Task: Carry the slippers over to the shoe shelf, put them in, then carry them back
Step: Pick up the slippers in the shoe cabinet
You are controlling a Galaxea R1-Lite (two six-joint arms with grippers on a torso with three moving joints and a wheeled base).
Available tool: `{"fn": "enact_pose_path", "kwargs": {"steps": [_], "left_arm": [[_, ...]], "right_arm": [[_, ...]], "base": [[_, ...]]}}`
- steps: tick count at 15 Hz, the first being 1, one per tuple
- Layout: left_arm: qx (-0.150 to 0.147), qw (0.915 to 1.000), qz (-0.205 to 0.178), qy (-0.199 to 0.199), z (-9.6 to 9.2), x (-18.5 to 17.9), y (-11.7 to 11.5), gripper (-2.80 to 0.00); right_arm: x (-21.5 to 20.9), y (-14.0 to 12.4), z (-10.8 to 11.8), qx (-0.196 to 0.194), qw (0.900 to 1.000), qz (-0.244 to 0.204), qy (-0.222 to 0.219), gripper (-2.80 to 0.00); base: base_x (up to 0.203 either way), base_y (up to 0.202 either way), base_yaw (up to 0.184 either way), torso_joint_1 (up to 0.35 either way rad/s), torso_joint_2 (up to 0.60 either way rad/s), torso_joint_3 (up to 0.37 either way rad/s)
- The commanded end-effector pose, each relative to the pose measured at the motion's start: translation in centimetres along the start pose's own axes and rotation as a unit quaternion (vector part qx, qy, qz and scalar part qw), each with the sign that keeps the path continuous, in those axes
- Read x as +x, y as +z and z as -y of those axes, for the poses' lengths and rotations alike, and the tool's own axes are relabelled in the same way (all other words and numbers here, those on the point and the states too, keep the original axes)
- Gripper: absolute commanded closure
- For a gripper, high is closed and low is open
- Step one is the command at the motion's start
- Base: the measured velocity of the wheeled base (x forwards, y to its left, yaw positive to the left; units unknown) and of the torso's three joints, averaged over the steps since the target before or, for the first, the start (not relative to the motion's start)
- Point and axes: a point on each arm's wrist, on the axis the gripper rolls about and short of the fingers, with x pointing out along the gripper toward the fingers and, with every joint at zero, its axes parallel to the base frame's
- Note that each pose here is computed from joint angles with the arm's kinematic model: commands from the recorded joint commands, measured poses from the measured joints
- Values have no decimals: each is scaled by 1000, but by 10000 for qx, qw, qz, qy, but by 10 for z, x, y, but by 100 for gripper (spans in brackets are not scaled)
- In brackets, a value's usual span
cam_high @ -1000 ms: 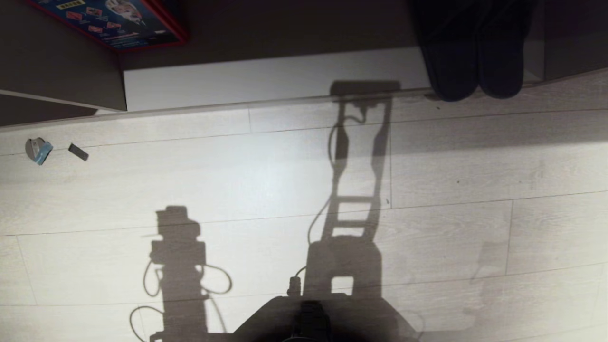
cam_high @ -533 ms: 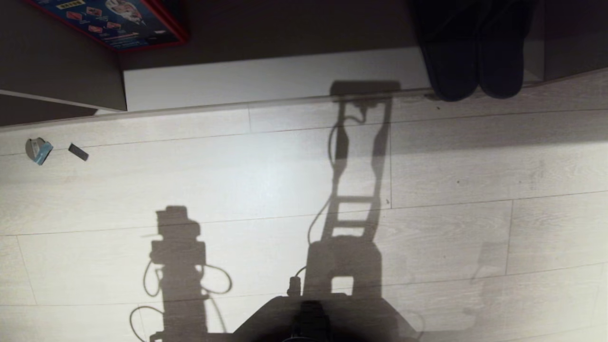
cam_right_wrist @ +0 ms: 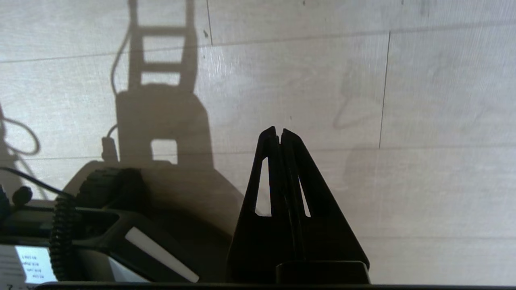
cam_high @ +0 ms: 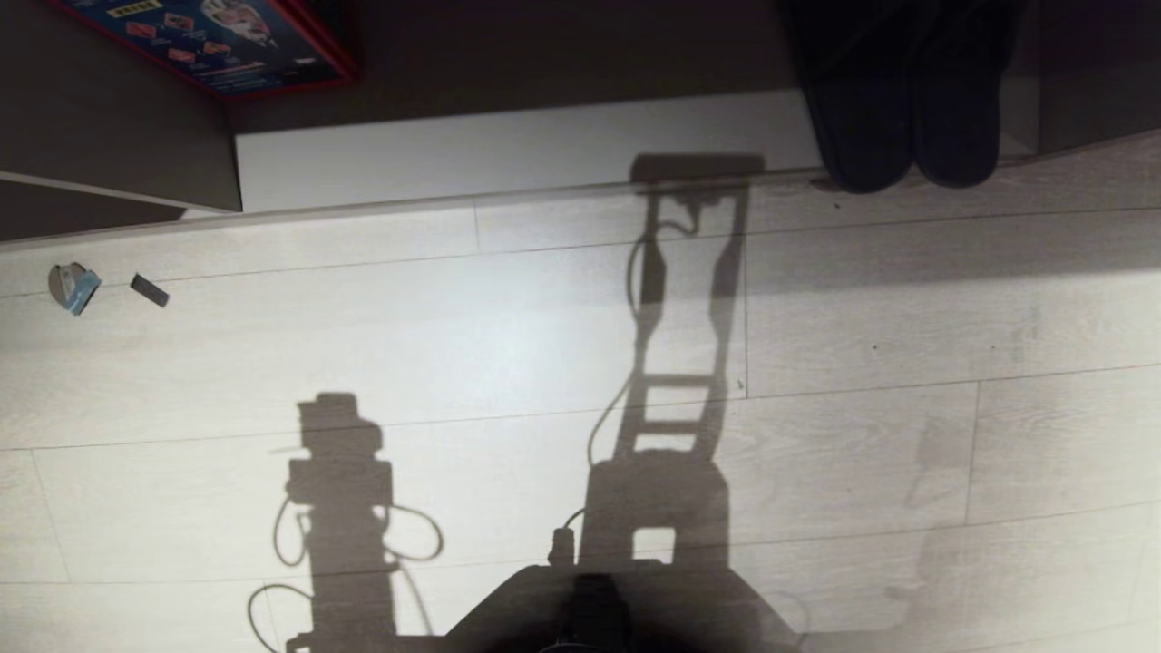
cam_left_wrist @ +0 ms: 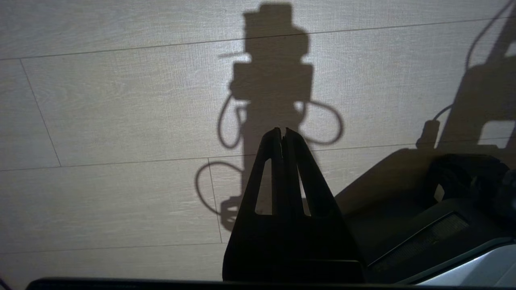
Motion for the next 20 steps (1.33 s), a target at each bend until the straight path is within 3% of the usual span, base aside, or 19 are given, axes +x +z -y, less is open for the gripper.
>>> {"fn": "enact_pose_path", "kwargs": {"steps": [1, 7, 10, 12, 15, 16, 20], "left_arm": [[-2, 10000, 9, -5, 0, 0, 0, 0], [-2, 10000, 9, -5, 0, 0, 0, 0], [-2, 10000, 9, -9, 0, 0, 0, 0], [-2, 10000, 9, 2, 0, 0, 0, 0], [-2, 10000, 9, -12, 0, 0, 0, 0], [-2, 10000, 9, -5, 0, 0, 0, 0], [-2, 10000, 9, -5, 0, 0, 0, 0]], "right_arm": [[15, 23, -1, -52, 9993, -363, 9, 0], [111, 86, 1, -431, 9958, -799, 70, 0], [174, 110, 4, -732, 9964, -422, 104, 0], [206, 135, 4, -867, 9961, 163, 103, 0], [240, 153, 6, -869, 9953, 422, 96, 0], [249, 154, 6, -861, 9952, 451, 98, -280], [280, 160, 8, -756, 9928, 920, 107, -280]], "base": [[0, 0, 0, 0, 0, 0], [0, 0, 0, 0, 0, 0], [0, 0, 0, 0, 0, 0], [0, 0, 0, 0, 0, 0], [0, 0, 0, 0, 0, 0], [0, 0, 0, 0, 0, 0], [0, 0, 0, 0, 0, 0]]}}
